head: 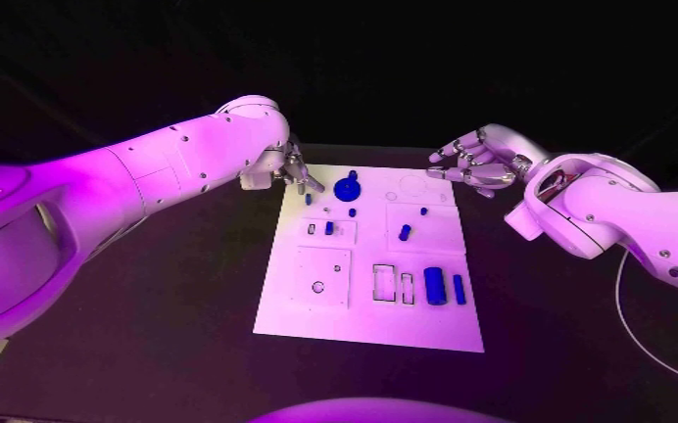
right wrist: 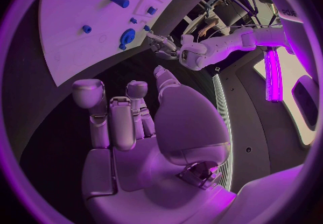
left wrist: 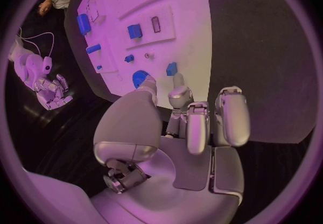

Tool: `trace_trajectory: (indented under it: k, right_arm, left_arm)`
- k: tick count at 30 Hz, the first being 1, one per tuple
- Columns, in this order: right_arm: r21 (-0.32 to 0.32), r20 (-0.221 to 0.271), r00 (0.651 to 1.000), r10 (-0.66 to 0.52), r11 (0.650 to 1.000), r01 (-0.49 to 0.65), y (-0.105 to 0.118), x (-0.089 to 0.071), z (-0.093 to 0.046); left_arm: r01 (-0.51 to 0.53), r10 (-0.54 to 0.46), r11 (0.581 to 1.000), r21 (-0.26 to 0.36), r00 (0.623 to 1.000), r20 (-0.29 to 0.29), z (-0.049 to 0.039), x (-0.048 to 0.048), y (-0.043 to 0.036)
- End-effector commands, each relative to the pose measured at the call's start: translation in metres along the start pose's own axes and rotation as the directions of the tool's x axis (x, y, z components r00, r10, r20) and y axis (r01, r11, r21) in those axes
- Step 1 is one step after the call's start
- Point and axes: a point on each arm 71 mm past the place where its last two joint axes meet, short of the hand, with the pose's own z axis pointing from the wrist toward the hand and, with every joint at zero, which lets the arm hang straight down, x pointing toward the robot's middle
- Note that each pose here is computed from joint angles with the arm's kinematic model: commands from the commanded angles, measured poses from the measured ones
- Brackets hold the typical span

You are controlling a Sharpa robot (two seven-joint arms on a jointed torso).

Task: Assemble the parts on the task board

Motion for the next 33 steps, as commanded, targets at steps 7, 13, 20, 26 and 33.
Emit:
trace_trajectory:
  k: [7,13,20,26,33]
  right_arm:
    - [-0.004,-0.012,1.000,-0.006,1.000,0.006,0.0003,0.0011,0.0000]
    - [-0.003,-0.011,1.000,-0.006,1.000,0.006,0.0001,0.0008,-0.0003]
    - [0.000,-0.008,1.000,-0.007,1.000,0.007,-0.0006,0.0001,-0.0008]
    - [-0.001,-0.010,1.000,-0.007,1.000,0.007,-0.0004,0.0003,-0.0009]
    - [0.000,-0.012,1.000,-0.007,1.000,0.007,-0.0004,0.0005,-0.0011]
  left_arm:
    - [-0.030,0.030,1.000,0.004,0.999,-0.038,0.0032,0.0061,-0.0023]
    - [-0.029,0.029,1.000,0.002,0.999,-0.040,0.0041,0.0061,-0.0015]
    - [-0.018,0.018,1.000,0.009,0.999,-0.026,0.0045,0.0049,-0.0013]
    - [-0.009,0.009,1.000,0.024,1.000,-0.015,0.0046,0.0041,-0.0027]
    - [-0.005,0.006,0.999,0.038,1.000,-0.028,0.0061,0.0057,-0.0047]
